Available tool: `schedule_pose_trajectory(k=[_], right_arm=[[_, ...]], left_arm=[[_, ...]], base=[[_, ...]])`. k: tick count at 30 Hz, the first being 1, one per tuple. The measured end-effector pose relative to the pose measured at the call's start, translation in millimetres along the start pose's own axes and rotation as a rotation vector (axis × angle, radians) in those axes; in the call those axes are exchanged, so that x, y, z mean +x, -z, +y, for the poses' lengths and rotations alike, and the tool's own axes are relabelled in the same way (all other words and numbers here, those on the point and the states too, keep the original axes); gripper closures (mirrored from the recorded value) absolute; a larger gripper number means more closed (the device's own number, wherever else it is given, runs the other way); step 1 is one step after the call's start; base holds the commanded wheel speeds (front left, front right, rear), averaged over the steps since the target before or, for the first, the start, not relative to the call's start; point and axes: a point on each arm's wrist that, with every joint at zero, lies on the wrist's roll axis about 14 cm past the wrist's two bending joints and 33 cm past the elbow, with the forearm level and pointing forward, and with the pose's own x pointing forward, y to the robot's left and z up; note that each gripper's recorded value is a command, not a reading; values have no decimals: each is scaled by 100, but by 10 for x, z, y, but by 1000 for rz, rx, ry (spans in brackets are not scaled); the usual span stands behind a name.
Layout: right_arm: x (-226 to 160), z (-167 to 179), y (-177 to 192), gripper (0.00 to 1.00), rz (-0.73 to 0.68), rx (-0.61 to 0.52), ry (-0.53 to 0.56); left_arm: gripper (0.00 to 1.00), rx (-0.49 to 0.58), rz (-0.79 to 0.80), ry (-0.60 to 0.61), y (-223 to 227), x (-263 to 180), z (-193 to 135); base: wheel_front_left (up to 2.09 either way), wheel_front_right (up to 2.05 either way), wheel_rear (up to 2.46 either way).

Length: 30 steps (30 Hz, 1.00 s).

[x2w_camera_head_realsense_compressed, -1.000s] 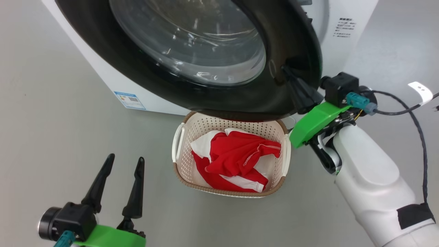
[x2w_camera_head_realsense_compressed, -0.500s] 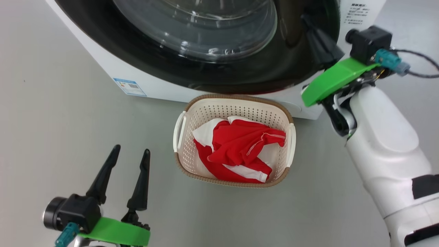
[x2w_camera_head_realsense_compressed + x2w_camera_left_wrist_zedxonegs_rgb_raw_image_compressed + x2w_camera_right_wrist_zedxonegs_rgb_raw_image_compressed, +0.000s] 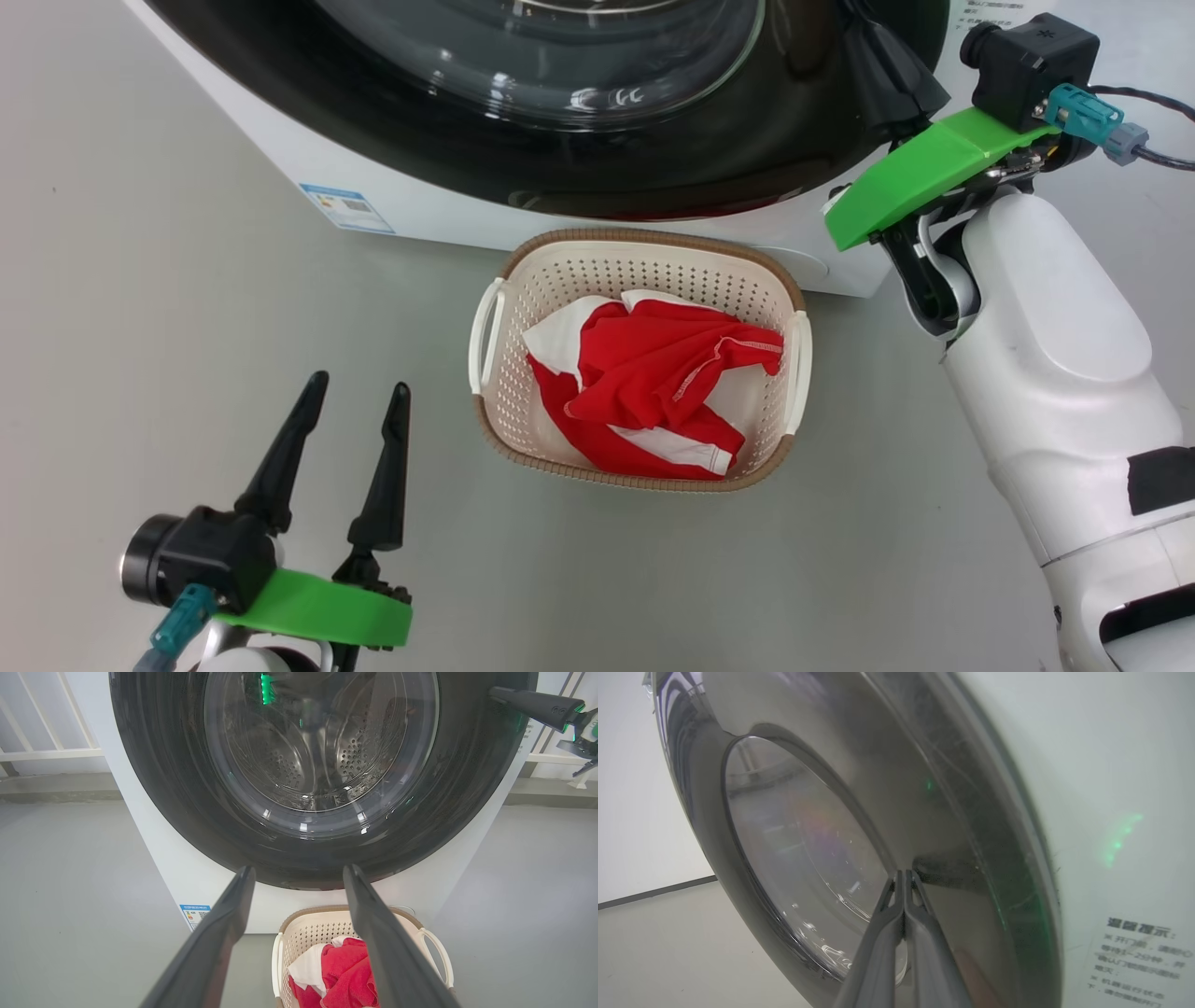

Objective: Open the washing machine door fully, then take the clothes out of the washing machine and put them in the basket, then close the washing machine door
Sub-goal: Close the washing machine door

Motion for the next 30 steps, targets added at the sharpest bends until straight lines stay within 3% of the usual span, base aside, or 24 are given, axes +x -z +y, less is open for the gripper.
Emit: schedule_pose_trajectory(k=[3,6,7,8,9,17,30], right_arm=[[-33,-8,-52,100,-10,-8,0],[-79,-24,-97,82,-19,-6,3],[-110,-42,-93,58,-17,-5,9],[-148,-67,-87,19,-15,-3,16],[-188,-97,-76,0,-11,-3,27],[-556,-241,-70,0,2,-21,80],[-1236,-474,-379,0,-61,-105,195]], left_arm=[[0,-19,-10,-5,-20,15,-18],[0,-43,-19,-6,-39,37,-37],[0,-48,-21,-5,-45,44,-45],[0,-53,-24,-3,-54,53,-54],[0,-57,-27,1,-61,61,-66],[0,-85,-66,30,-175,136,-177],[0,-111,-126,72,-374,152,-367]], base=[[0,0,0],[0,0,0],[0,0,0],[0,0,0],[0,0,0],[0,0,0],[0,0,0]])
